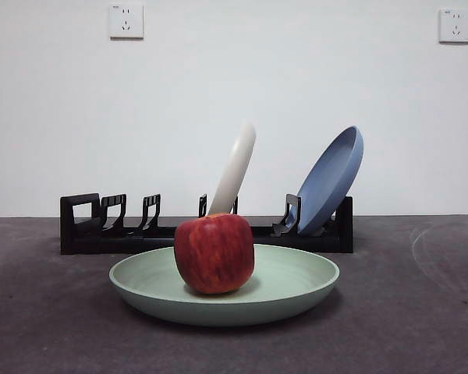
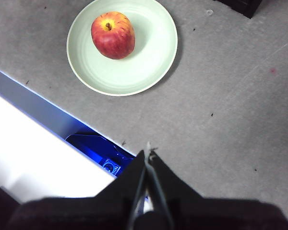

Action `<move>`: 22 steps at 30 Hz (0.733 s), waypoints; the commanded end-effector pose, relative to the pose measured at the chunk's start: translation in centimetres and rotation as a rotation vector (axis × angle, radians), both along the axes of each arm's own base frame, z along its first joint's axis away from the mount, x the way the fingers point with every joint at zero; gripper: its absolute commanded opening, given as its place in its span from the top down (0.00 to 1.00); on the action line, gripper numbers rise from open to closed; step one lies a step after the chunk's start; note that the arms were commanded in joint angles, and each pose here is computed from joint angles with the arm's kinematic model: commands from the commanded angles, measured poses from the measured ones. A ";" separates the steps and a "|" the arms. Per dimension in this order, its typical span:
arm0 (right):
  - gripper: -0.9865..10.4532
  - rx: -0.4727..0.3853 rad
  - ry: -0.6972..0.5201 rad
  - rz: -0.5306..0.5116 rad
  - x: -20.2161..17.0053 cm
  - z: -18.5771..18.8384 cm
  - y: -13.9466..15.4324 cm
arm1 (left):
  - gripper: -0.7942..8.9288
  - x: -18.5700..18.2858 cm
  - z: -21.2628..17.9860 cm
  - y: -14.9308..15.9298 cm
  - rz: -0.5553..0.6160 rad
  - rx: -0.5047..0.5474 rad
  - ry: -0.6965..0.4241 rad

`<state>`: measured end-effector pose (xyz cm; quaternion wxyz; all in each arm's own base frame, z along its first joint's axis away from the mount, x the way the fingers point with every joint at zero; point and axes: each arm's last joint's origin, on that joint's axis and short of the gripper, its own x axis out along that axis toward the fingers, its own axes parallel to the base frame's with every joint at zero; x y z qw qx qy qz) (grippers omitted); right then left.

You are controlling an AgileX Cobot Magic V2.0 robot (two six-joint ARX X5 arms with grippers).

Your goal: Take the green plate from the plate rack,put the plate on the table,take the apple from the table,put the apple in the plate

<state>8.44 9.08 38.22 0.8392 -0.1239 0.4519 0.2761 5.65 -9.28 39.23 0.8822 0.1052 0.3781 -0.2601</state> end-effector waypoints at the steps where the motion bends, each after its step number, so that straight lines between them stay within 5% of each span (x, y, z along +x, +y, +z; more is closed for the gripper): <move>1: 0.93 -0.014 0.017 -0.010 -0.1 -0.2 -0.1 | 0.92 0.1 -0.1 -0.2 -0.005 0.007 -0.005; 8: 0.93 -0.015 0.017 -0.010 -0.1 -0.2 -0.1 | 0.92 0.3 0.1 0.3 0.032 -0.009 -0.013; 14: 0.93 -0.015 0.017 -0.010 -0.1 -0.2 -0.1 | 0.92 0.7 0.8 3.1 0.222 -0.122 -0.040; 22: 0.93 -0.015 0.018 -0.010 -0.1 -0.2 -0.1 | 0.92 1.8 0.4 6.2 0.528 -0.426 -0.421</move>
